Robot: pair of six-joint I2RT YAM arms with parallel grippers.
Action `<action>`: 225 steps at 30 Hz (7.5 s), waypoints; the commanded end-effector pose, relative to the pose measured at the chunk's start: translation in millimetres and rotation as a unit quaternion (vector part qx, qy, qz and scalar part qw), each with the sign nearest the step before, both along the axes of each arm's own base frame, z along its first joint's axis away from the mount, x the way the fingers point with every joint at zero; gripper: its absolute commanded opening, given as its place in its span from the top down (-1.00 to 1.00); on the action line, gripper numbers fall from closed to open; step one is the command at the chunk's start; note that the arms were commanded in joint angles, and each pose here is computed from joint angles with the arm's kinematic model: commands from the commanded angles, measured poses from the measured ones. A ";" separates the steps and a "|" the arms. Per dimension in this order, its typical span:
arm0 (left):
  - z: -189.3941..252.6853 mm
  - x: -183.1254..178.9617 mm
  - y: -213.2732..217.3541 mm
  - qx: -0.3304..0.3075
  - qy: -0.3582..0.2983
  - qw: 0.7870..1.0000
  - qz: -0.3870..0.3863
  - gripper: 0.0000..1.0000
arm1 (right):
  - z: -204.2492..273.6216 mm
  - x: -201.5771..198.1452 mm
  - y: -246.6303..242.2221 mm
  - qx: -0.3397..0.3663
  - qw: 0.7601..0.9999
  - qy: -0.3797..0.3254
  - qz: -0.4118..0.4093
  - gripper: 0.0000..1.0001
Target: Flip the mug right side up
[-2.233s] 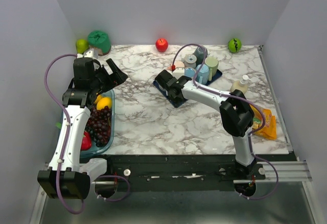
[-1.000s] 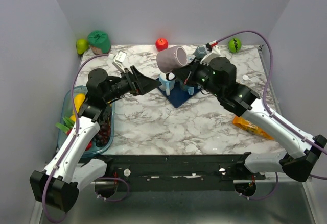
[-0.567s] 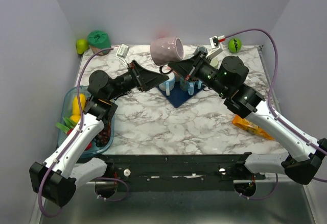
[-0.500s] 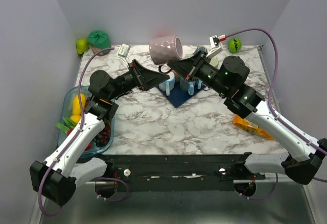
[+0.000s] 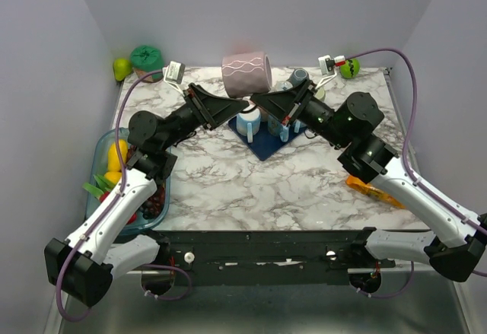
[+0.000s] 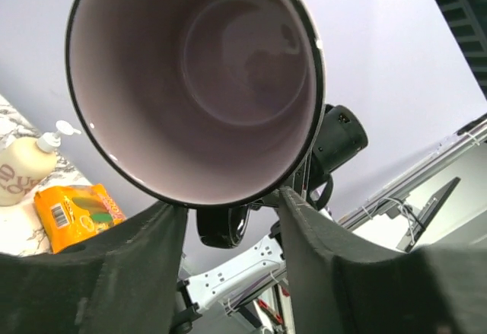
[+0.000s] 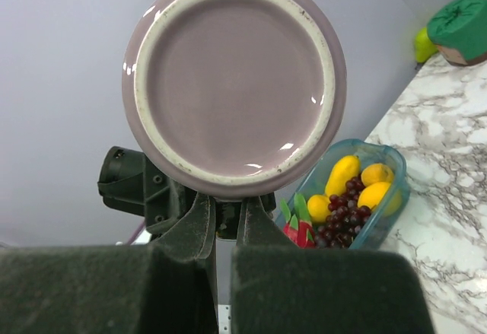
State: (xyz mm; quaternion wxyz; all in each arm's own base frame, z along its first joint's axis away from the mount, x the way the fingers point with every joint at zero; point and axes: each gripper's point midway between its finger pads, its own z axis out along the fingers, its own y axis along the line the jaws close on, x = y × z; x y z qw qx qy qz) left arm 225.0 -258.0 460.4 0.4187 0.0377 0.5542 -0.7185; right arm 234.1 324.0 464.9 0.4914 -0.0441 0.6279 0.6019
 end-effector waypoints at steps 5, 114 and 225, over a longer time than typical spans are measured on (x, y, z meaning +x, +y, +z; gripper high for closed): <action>19.5 -8.8 -13.2 -0.033 -0.018 0.999 -0.019 0.05 | 36.8 -22.4 -6.0 0.058 0.996 -0.062 0.037 0.99; -164.6 108.4 128.3 0.447 0.102 0.819 0.345 -0.98 | -329.7 170.6 -115.2 -0.563 0.773 0.180 -0.230 -0.53; 37.8 16.1 -29.2 -0.031 -0.062 0.996 0.051 -0.07 | 73.2 -35.2 -38.6 0.068 0.975 -0.212 0.026 0.99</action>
